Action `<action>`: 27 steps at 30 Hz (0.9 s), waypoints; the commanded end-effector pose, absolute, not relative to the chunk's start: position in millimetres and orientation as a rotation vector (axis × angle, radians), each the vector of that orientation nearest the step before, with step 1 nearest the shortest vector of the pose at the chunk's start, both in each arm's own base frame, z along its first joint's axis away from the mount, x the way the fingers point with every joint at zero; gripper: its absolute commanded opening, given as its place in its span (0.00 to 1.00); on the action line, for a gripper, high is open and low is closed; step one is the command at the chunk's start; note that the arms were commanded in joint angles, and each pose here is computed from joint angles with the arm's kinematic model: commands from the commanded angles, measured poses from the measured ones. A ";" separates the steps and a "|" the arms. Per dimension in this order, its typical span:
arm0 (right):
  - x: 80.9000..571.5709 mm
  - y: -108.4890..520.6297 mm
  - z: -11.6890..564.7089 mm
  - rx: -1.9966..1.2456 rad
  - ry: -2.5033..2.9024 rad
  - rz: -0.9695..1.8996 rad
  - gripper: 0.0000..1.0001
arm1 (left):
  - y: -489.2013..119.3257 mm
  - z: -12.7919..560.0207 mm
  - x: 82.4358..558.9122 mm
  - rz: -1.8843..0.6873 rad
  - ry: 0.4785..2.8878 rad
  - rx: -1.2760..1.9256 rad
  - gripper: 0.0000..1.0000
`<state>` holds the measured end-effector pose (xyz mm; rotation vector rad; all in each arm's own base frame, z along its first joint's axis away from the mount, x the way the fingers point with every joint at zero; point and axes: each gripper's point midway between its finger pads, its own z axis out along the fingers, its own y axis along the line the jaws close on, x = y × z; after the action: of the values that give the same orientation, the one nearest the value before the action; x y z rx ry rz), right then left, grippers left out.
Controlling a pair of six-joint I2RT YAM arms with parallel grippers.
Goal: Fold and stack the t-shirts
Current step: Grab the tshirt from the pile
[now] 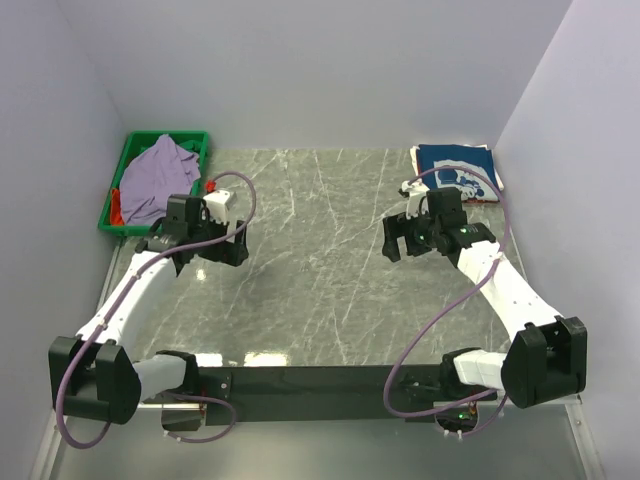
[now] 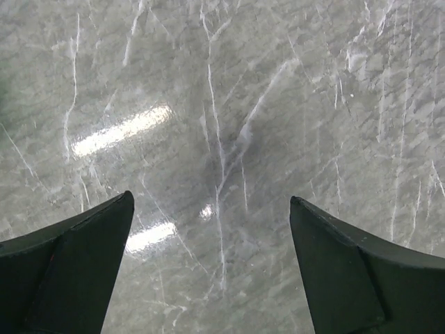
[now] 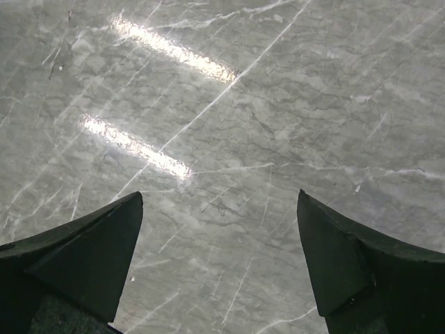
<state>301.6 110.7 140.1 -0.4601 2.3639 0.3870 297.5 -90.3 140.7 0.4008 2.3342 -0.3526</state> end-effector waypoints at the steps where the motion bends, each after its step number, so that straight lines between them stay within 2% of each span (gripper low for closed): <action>1: 310.2 111.4 150.6 -0.478 2.322 0.381 0.98 | -91.2 168.7 308.4 -0.363 2.290 0.353 0.99; 5: 320.4 113.8 148.4 -0.481 2.342 0.380 0.98 | -75.4 197.2 344.4 -0.374 2.267 0.294 0.99; 6: 324.7 114.3 148.1 -0.476 2.352 0.382 0.98 | -67.4 219.5 361.5 -0.348 2.216 0.272 0.99; 7: 326.6 115.6 147.9 -0.476 2.357 0.385 0.98 | -52.0 216.1 378.1 -0.321 2.235 0.216 0.99; 9: 332.9 117.1 147.3 -0.472 2.365 0.390 0.98 | -31.6 249.5 408.5 -0.282 2.175 0.170 0.99; 10: 334.7 118.0 146.5 -0.472 2.367 0.395 0.98 | -11.2 240.0 427.0 -0.254 2.203 0.103 0.99; 11: 337.7 118.6 147.7 -0.468 2.365 0.394 0.98 | 0.1 262.9 445.1 -0.226 2.150 0.087 0.99; 13: 341.6 120.1 142.7 -0.466 2.378 0.397 0.98 | 35.0 247.2 474.1 -0.154 2.180 0.003 0.96; 14: 343.8 121.2 143.6 -0.466 2.378 0.401 0.98 | 46.0 262.0 488.9 -0.126 2.140 -0.007 0.95; 20: 357.6 125.3 130.9 -0.466 2.418 0.412 0.98 | 124.2 217.6 551.1 0.037 2.186 -0.157 0.93; 27: 368.5 130.5 119.4 -0.464 2.459 0.440 0.99 | 167.0 138.6 583.1 0.156 2.265 -0.190 0.92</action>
<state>352.4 125.5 103.8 -0.4677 2.5050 0.4205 568.1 150.0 133.2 -0.1966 2.3057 0.0590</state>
